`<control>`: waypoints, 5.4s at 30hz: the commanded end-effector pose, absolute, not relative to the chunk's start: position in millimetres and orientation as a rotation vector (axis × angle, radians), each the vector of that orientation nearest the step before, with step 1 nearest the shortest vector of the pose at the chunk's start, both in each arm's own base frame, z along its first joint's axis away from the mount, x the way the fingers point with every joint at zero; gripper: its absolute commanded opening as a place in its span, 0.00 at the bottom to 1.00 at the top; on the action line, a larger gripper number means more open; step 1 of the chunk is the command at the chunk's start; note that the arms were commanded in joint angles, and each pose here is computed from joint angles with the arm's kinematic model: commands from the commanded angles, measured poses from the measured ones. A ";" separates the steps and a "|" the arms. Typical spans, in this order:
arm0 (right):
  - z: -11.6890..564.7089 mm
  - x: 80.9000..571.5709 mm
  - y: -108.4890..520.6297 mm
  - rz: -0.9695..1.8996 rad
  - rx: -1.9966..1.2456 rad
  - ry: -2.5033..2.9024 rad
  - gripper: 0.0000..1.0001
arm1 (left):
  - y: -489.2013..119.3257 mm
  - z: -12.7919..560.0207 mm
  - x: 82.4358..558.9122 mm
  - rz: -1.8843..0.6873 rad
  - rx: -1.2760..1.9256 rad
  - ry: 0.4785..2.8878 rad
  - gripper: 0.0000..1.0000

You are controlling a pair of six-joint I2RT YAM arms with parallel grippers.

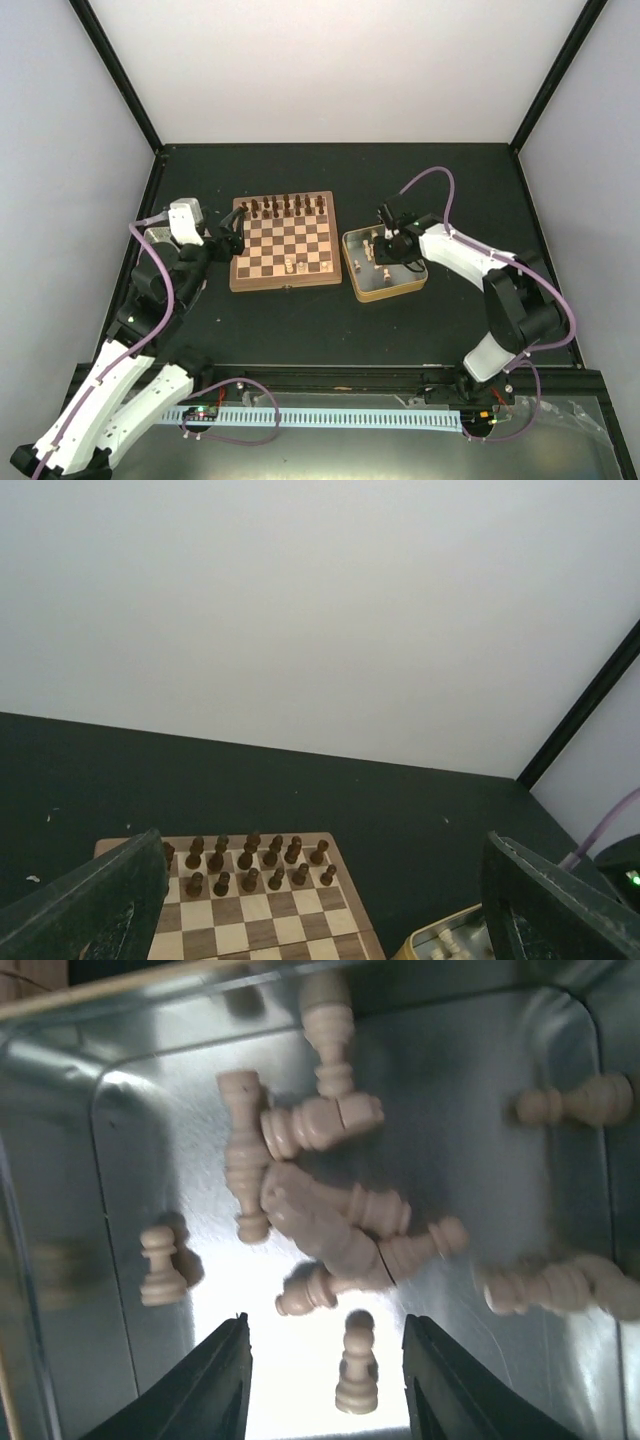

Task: Set up the chess pieces on the board
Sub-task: Pick up the chess piece from the storage box, then place the chess piece on the chessboard.

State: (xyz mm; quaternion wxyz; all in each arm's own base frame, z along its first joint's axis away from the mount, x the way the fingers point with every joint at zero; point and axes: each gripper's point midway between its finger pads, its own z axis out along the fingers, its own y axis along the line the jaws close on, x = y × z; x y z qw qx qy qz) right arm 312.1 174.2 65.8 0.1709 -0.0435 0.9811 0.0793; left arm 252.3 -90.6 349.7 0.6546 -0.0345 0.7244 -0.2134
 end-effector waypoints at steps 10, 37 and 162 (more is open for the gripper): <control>55.6 343.6 196.5 0.230 -0.393 2.717 0.32 | -94.4 355.9 258.2 -0.509 -0.090 1.633 0.87; 88.1 360.6 196.7 0.238 -0.329 2.565 0.09 | -119.4 333.9 261.1 -0.627 -0.030 1.699 0.87; 214.1 311.4 204.8 1.074 0.335 2.122 0.11 | -382.4 206.4 261.6 -1.497 0.681 1.938 0.52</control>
